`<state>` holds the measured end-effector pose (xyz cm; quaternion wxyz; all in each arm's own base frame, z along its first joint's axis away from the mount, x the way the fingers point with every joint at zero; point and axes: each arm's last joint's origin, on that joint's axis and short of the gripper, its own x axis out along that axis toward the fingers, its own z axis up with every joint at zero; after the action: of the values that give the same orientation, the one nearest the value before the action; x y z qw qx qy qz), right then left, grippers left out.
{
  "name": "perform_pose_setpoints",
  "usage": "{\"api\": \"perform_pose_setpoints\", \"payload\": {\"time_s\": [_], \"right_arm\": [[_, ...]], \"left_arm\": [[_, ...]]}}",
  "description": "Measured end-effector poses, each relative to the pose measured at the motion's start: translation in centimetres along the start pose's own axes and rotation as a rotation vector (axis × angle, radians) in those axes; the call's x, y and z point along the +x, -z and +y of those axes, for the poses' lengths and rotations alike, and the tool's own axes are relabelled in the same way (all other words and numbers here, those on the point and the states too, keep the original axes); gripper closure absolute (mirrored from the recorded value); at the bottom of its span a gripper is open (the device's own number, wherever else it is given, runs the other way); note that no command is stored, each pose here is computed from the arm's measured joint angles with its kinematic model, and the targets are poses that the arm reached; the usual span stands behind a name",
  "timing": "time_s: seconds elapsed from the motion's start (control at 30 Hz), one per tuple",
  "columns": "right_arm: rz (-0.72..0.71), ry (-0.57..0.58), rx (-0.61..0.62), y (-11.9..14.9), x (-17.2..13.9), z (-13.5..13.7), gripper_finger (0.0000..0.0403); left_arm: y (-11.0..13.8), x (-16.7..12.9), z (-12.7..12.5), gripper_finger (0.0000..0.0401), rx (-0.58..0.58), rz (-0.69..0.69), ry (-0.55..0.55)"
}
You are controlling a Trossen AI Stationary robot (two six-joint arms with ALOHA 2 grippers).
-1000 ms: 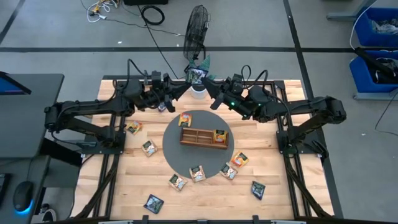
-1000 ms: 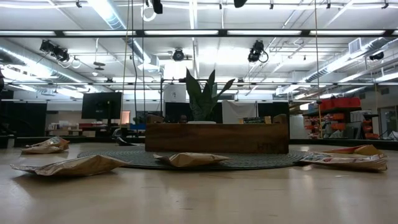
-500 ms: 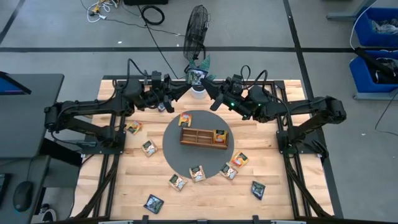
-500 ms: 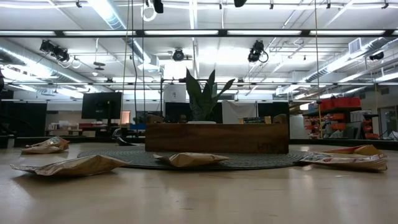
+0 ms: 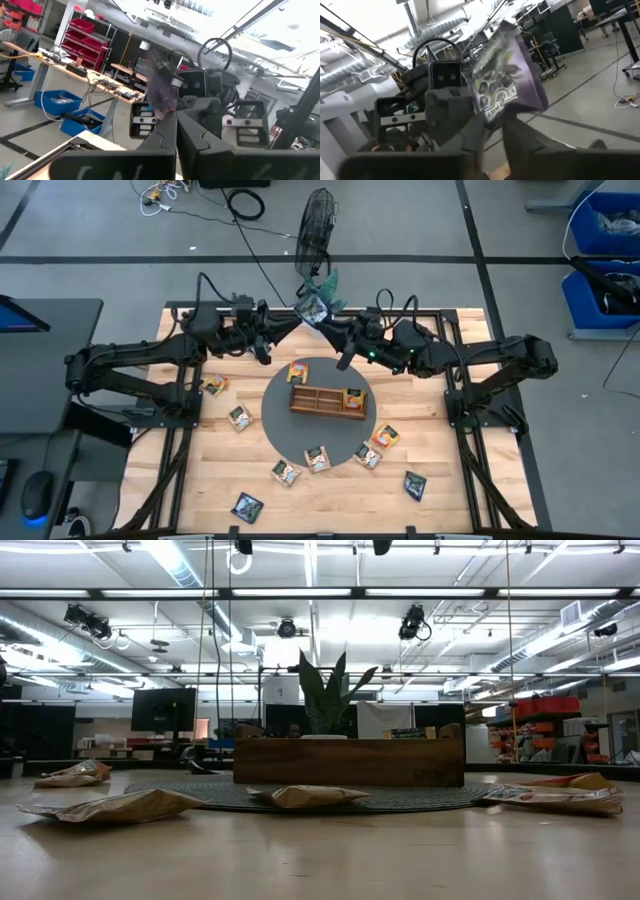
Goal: Pick & Place Tea
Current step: Put the blue tea bag into the middle section of the wooden organizer
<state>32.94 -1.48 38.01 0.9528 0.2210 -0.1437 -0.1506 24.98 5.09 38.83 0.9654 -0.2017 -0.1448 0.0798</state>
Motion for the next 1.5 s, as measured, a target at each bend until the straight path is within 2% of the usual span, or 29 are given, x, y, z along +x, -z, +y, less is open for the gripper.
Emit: {"api": "perform_pose_setpoints", "payload": {"time_s": [0.07,0.1,0.33,0.6,0.8,1.03,1.2,1.3,1.4,1.5], "right_arm": [[0.001,-0.004,-0.007,0.0,0.0,0.0,0.0384],[0.0,-0.005,-0.009,0.0,0.0,0.0,0.0392],[-0.035,-0.015,0.002,-0.4,0.0,0.1,0.04],[-0.058,-0.031,0.015,-0.6,-0.1,0.4,0.0402],[-0.067,-0.04,0.021,-0.7,-0.1,0.5,0.0402],[-0.035,-0.021,0.068,-0.1,0.0,0.4,0.0403],[-0.034,-0.049,0.083,0.3,0.4,0.4,0.0403],[-0.033,-0.049,0.083,0.4,0.4,0.4,0.0403],[-0.032,-0.049,0.084,0.4,0.4,0.4,0.0403],[-0.029,-0.047,0.086,0.4,0.4,0.4,0.0403]], "left_arm": [[0.0,-0.2,0.1,0.0401,0.001,0.023,-0.006],[0.0,-0.3,0.0,0.0401,0.001,0.024,-0.005],[0.3,-0.3,0.0,0.0387,-0.007,0.066,0.026],[-0.8,-0.3,-0.5,0.0318,0.038,-0.049,0.077],[-0.7,-0.2,-0.4,0.0255,0.052,-0.055,0.059],[-0.5,0.1,-0.2,0.0228,0.049,-0.06,0.028],[-0.4,0.1,-0.1,0.023,0.044,-0.062,0.005],[-0.4,0.1,-0.1,0.0249,0.034,-0.062,0.005],[-0.4,0.1,-0.1,0.0294,0.019,-0.061,0.006],[-0.4,0.1,-0.1,0.0364,0.025,-0.062,0.006]]}}
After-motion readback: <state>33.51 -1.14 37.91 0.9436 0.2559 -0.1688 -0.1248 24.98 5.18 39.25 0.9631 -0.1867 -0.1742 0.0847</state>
